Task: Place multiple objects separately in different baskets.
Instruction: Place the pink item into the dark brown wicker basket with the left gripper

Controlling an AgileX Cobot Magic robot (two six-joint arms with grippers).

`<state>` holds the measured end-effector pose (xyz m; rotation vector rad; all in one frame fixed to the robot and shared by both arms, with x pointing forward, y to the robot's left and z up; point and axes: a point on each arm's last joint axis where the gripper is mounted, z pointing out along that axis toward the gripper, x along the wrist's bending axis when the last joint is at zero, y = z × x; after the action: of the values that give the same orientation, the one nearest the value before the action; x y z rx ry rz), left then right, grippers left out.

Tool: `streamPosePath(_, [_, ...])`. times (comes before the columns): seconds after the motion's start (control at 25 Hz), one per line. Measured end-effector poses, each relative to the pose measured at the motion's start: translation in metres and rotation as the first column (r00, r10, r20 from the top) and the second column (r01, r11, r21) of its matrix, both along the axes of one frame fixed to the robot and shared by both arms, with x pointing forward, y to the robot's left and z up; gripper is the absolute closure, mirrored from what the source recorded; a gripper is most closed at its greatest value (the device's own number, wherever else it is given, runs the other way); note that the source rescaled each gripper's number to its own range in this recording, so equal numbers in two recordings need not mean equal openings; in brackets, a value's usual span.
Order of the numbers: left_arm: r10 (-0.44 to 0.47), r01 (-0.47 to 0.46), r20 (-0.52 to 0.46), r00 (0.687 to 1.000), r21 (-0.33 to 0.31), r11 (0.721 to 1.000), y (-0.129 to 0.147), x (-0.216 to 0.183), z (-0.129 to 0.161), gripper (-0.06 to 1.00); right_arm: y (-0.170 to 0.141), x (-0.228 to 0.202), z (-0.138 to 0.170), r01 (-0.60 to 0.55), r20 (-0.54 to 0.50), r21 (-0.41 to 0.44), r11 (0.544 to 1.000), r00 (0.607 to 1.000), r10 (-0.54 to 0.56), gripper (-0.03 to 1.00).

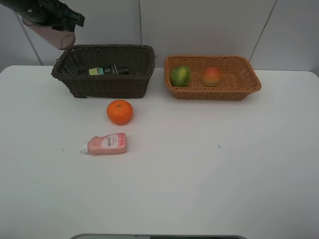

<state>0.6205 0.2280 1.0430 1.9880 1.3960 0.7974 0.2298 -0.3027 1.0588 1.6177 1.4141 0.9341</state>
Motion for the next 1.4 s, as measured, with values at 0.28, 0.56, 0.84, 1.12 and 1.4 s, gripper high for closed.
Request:
streamPosePath(0.28, [-0.017, 0.020, 0.103, 0.995, -0.029, 0.999, -0.009, 0.033, -0.035, 0.94, 0.000, 0.000, 0.000, 0.000, 0.000, 0.000, 1.000, 1.000, 0.000, 0.49])
streamPosePath(0.56, [-0.027, 0.032, 0.118, 0.993, -0.039, 0.999, -0.013, 0.051, -0.079, 0.94, 0.000, 0.000, 0.000, 0.000, 0.000, 0.000, 1.000, 1.000, 0.000, 0.49])
streamPosePath(0.84, [-0.030, 0.032, 0.067, 0.997, -0.032, 0.999, -0.014, 0.056, -0.110, 0.94, 0.000, 0.000, 0.000, 0.000, 0.000, 0.000, 1.000, 1.000, 0.000, 0.49])
streamPosePath(1.12, [-0.030, 0.031, 0.058, 0.998, -0.030, 0.999, -0.014, 0.056, -0.113, 0.94, 0.000, 0.000, 0.000, 0.000, 0.000, 0.000, 1.000, 1.000, 0.000, 0.49])
streamPosePath(1.4, [-0.029, 0.030, 0.042, 0.999, -0.026, 0.999, -0.014, 0.055, -0.114, 0.51, 0.000, 0.000, 0.000, 0.000, 0.000, 0.000, 1.000, 1.000, 0.000, 0.49])
